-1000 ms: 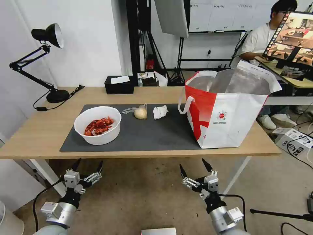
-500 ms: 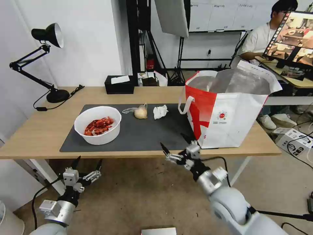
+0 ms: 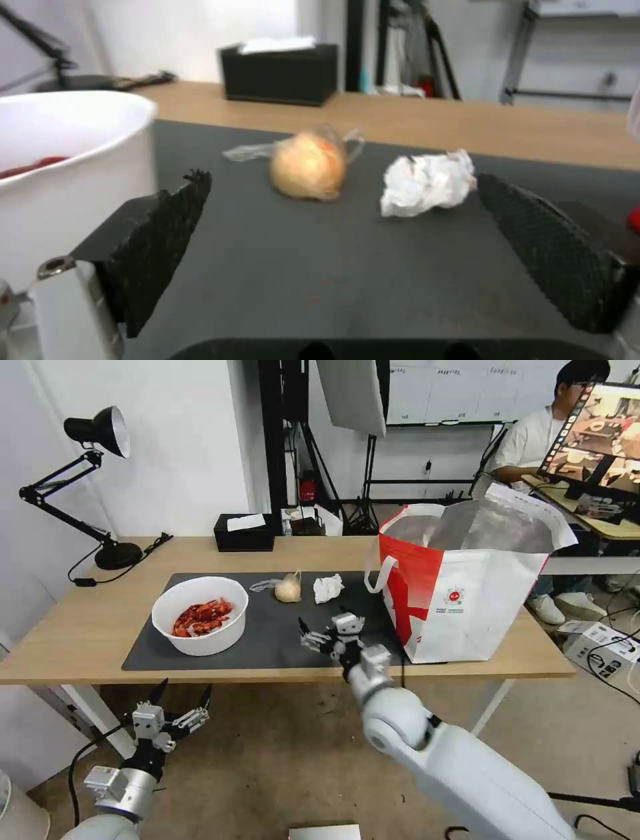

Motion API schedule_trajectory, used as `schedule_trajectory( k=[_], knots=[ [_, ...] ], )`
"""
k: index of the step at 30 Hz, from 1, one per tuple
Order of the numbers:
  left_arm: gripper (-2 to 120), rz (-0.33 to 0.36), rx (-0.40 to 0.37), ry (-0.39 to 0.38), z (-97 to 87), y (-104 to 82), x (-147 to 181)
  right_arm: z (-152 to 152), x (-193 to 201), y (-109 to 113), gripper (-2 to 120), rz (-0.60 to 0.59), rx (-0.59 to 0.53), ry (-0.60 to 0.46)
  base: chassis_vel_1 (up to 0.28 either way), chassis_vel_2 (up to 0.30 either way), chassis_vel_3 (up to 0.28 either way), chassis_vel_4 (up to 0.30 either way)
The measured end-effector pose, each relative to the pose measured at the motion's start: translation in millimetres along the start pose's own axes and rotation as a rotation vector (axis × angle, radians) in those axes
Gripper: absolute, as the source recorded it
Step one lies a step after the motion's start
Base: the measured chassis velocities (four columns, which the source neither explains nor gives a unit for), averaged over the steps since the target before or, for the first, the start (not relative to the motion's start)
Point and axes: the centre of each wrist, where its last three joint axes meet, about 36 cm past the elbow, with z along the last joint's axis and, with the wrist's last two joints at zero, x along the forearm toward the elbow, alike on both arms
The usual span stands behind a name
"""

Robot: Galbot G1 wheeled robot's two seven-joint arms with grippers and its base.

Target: Pick up the trash from the table and place it into the takeout bag.

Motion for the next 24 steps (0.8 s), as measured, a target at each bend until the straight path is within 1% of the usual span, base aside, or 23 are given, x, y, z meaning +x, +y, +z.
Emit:
schedule_trajectory(
  k=[1, 2, 4, 7, 9, 11, 14, 19, 21, 22, 24],
  knots=[
    [100, 0.000, 0.000, 0.000, -0.2, -0.1, 0, -3, -8, 6, 100, 0.030, -0.008, 0.015, 0.000, 0.000, 0.000, 0.000],
    [100, 0.000, 0.000, 0.000, -0.2, -0.1, 0, -3, -8, 6, 100, 0.030, -0.008, 0.015, 0.000, 0.000, 0.000, 0.000],
    [100, -0.001, 0.000, 0.002, 0.0, 0.0, 0, -11, -23, 16, 100, 0.092, -0.023, 0.053, 0.000, 0.000, 0.000, 0.000],
    [100, -0.001, 0.000, 0.002, 0.1, 0.1, 0, -14, -30, 19, 100, 0.116, -0.025, 0.069, 0.000, 0.000, 0.000, 0.000],
    [100, -0.003, 0.001, 0.007, 1.4, 0.4, 1, -21, -49, 25, 100, 0.177, -0.027, 0.103, 0.000, 0.000, 0.000, 0.000],
    [100, -0.003, 0.001, 0.007, 1.6, 0.4, 1, -22, -51, 26, 100, 0.183, -0.027, 0.106, 0.000, 0.000, 0.000, 0.000],
    [100, -0.002, 0.005, 0.016, 4.8, -0.4, 1, -31, -76, 33, 100, 0.235, -0.024, 0.155, 0.000, 0.000, 0.000, 0.000],
    [100, 0.001, 0.008, 0.015, 5.4, -1.3, 0, -38, -88, 37, 100, 0.260, -0.025, 0.179, 0.000, 0.000, 0.000, 0.000],
    [100, 0.003, 0.014, 0.011, 5.5, -2.7, -2, -45, -105, 43, 100, 0.290, -0.026, 0.217, 0.000, 0.000, 0.000, 0.000],
    [100, 0.003, 0.014, 0.011, 5.5, -2.7, -2, -45, -105, 43, 100, 0.290, -0.026, 0.217, 0.000, 0.000, 0.000, 0.000],
    [100, 0.005, 0.018, 0.008, 5.1, -3.6, -4, -48, -118, 47, 100, 0.302, -0.022, 0.234, 0.000, 0.000, 0.000, 0.000]
  ],
)
